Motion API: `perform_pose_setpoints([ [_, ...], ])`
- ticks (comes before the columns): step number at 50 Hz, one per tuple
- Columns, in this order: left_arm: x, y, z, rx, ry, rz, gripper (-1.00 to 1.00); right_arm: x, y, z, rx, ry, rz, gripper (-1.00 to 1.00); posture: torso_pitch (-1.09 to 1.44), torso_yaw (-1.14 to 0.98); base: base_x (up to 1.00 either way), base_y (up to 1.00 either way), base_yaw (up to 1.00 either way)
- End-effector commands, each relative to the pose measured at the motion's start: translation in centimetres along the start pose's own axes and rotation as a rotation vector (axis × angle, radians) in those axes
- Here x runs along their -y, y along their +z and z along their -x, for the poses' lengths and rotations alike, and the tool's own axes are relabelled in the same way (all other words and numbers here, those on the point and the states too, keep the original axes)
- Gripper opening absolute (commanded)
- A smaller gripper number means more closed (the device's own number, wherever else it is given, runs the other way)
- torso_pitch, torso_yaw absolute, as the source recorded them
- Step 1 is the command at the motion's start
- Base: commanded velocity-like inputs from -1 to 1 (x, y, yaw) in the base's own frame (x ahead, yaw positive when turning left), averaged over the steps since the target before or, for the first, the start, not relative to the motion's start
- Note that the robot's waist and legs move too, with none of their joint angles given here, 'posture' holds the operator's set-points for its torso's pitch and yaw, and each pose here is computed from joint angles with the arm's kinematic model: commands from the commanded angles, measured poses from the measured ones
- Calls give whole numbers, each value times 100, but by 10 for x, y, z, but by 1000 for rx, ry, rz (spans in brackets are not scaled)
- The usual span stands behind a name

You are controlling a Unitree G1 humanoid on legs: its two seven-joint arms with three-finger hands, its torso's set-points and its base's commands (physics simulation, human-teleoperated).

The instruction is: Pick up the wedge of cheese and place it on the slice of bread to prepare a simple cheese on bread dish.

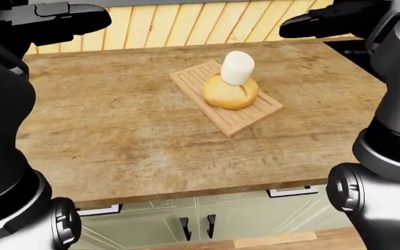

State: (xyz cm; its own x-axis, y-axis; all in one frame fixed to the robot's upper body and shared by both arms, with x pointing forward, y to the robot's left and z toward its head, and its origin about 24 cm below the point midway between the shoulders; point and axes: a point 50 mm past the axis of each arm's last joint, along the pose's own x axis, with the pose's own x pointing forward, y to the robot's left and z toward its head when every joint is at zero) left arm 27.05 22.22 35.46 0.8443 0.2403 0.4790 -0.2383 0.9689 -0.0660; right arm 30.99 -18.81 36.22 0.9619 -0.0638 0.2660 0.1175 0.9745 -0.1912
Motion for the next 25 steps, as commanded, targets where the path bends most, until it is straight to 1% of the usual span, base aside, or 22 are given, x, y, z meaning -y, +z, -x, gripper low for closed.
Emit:
perform_pose_setpoints([
  [1,-3,16,1,76,9,14,100,5,18,7,82,-21,-2,100,0,0,0,0,0],
  [4,-3,16,1,77,10,13,100,11,23,9,96,-34,-12,100,0,0,0,0,0],
  [6,-5,18,1,79,14,14,100,16,32,14,118,-44,-20,100,0,0,0,0,0],
  [12,-9,20,1,82,24,21,100,25,42,28,152,-65,-25,100,0,0,0,0,0],
  [20,-14,22,0,85,32,30,100,35,35,37,161,-92,-39,100,0,0,0,0,0],
  [25,-17,27,0,91,26,44,100,36,41,48,187,-82,-35,100,0,0,0,0,0],
])
